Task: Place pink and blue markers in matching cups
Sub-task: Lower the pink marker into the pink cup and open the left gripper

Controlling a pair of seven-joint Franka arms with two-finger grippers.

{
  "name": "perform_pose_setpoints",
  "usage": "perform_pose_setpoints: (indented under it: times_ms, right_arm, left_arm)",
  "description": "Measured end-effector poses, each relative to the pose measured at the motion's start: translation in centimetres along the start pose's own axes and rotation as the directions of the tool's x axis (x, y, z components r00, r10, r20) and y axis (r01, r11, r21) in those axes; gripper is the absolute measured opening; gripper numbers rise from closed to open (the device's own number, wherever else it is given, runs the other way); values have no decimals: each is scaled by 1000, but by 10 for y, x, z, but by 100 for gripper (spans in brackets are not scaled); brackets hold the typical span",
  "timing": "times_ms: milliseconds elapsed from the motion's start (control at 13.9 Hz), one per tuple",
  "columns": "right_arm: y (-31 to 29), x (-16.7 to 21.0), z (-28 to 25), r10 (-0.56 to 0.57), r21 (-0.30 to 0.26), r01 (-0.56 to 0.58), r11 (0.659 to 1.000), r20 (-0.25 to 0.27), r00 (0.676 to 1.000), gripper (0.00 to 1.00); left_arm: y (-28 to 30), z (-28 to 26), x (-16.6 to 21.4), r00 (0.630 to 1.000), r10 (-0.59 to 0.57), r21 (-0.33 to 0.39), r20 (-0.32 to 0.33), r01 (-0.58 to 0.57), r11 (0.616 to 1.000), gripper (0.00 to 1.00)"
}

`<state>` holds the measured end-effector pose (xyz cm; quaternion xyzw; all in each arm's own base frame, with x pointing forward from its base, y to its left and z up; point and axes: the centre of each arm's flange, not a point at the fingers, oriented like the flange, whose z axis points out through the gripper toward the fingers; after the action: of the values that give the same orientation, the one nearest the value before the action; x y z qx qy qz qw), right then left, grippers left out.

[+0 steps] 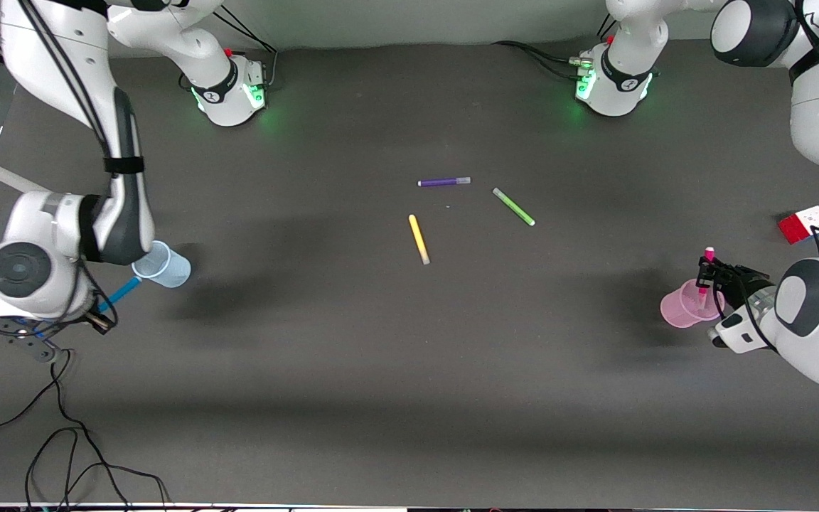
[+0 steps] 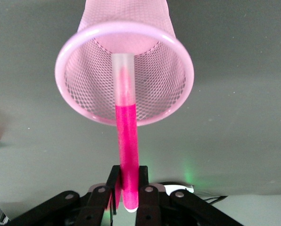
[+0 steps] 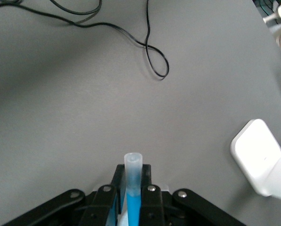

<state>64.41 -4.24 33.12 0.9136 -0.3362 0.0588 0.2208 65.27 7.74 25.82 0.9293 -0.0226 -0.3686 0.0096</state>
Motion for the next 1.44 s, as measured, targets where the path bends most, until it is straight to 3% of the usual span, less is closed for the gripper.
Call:
perform_pose_setpoints:
  times_ms: [287,574,790,1005,1221,1436]
  right_arm:
    - [5,-10,3,83,-63,-85,994,-42,996,16]
    - [28,-13,-7,137,-105,-146,984,-86,987,16]
    - [22,-31,-4,166,-116,-176,978,-88,982,16]
    - [18,-43,3,165,-138,-177,974,-91,982,16]
    - [26,-51,19,148,-196,-168,966,-113,983,16]
    - [28,-54,24,143,-202,-164,965,-112,983,16]
  left_arm:
    - [3,-6,0,1000,2,5,-16,-2,1000,59]
    - [-7,-42,-13,995,-34,12,-96,35,999,100]
    - [-6,-73,-35,987,-47,14,-152,50,999,100]
    - [1,-118,-81,968,-52,22,-244,59,998,100]
    - [17,-156,-133,933,-40,23,-357,51,998,100]
    - [35,-172,-181,895,-28,23,-446,42,999,100]
